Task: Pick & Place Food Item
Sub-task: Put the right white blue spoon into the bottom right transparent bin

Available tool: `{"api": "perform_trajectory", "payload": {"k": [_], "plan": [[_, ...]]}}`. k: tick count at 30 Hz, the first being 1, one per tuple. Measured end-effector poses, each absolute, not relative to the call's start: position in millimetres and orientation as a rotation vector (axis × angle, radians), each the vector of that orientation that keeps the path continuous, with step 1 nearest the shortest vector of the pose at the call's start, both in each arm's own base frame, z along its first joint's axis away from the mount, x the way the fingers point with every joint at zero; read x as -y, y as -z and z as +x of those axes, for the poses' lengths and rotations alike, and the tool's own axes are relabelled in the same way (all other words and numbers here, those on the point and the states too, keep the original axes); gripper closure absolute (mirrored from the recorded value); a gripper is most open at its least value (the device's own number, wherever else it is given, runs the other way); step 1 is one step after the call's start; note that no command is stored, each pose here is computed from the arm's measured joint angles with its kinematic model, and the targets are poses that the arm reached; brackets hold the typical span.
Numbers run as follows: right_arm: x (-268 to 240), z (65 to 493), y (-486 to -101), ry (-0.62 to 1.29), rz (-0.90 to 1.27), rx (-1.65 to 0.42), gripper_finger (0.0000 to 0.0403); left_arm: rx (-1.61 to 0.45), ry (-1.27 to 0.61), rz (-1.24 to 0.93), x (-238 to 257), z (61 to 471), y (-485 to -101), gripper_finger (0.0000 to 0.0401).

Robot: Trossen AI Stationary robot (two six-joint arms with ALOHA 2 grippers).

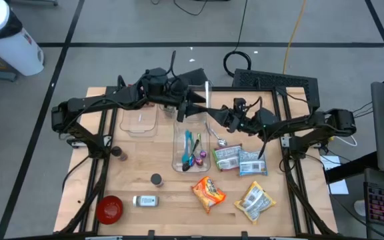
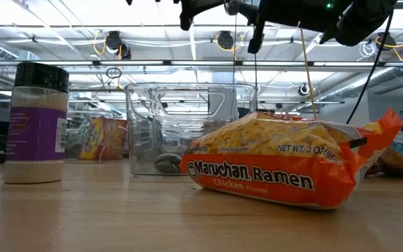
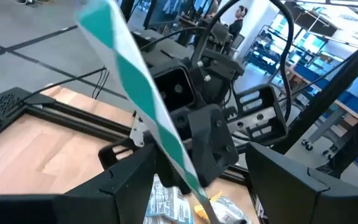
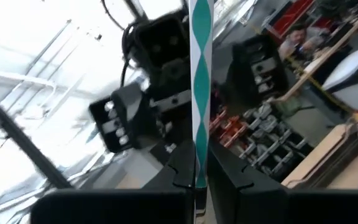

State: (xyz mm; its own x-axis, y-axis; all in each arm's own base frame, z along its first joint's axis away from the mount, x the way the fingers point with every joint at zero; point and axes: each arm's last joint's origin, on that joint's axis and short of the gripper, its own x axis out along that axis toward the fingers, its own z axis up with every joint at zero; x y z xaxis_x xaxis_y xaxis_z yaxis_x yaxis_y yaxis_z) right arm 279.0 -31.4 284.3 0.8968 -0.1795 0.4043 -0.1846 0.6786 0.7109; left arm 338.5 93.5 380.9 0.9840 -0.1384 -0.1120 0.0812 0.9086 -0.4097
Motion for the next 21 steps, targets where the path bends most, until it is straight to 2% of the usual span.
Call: {"api": "perform_trajectory", "payload": {"k": [17,21], "plan": [[26.6,277.8,-288.1,-0.113,0.812,0.469,0.0394,-0.063,0.054,-0.412,-97.1,338.8,-387.4,0.0147],[26.6,278.0,-287.8,-0.113,0.812,0.465,0.0394,-0.061,0.037,-0.419,-97.6,338.9,-387.3,0.0173]]}}
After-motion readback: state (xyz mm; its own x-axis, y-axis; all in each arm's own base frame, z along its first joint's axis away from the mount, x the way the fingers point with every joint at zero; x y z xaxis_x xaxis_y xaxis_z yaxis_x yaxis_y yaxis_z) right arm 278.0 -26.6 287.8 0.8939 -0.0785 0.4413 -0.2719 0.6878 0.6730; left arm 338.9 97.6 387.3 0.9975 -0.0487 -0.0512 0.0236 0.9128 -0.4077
